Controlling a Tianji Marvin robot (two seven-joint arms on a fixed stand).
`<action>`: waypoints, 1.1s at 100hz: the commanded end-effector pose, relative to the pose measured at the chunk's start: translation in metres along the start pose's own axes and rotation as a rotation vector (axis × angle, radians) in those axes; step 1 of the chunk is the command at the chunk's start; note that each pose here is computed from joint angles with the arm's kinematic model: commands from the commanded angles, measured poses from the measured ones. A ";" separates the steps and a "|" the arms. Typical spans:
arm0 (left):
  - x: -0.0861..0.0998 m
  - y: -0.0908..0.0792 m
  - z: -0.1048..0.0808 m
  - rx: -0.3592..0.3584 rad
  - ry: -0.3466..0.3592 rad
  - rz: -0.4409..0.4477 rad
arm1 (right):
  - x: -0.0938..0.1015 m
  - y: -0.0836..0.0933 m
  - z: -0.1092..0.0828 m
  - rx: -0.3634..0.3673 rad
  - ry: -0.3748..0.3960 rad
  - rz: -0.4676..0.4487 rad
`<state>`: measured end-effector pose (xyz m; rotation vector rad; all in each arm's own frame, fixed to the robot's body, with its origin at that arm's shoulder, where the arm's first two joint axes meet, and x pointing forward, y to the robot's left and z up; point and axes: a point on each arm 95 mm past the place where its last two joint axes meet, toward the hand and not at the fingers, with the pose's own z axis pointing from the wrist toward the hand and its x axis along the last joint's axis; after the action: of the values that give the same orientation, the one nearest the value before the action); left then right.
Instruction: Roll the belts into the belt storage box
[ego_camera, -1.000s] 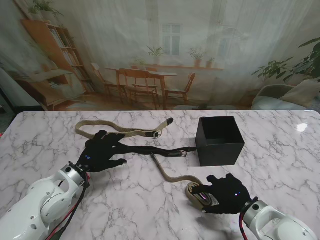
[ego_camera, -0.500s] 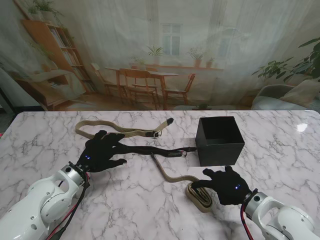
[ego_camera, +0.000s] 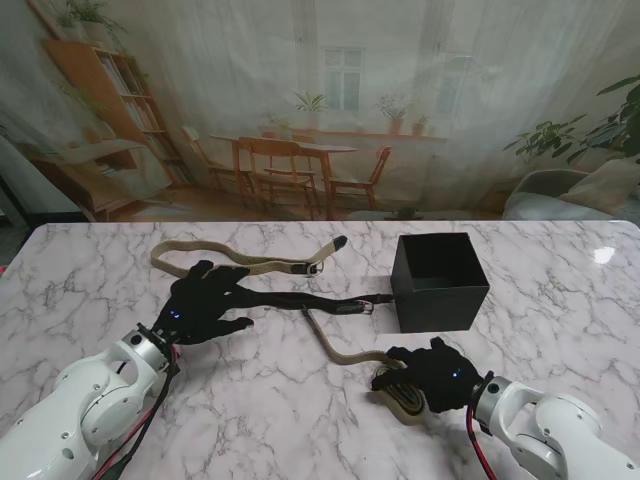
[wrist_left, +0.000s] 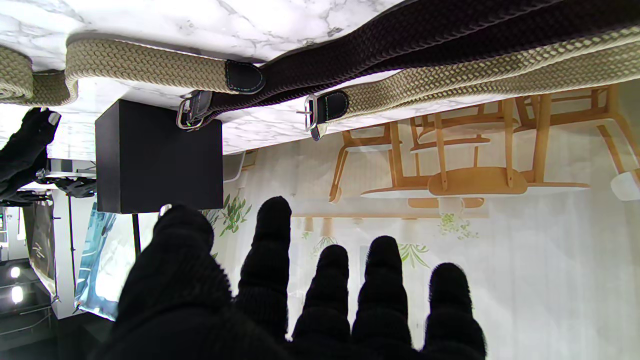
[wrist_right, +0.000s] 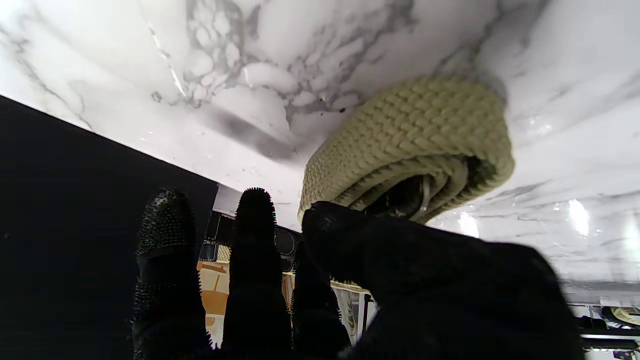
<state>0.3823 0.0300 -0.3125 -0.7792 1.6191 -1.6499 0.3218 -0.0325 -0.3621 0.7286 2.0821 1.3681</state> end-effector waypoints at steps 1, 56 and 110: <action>0.001 0.002 0.000 -0.011 0.004 -0.003 | -0.001 -0.007 0.001 0.024 -0.006 -0.002; 0.000 0.002 -0.001 -0.006 0.003 -0.001 | 0.002 -0.021 0.013 0.016 0.022 0.068; 0.001 0.002 0.000 -0.009 0.007 0.000 | 0.007 -0.027 0.018 -0.090 -0.002 0.080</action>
<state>0.3821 0.0308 -0.3119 -0.7729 1.6144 -1.6552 0.3267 -0.0249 -0.3901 0.7539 1.9888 1.5052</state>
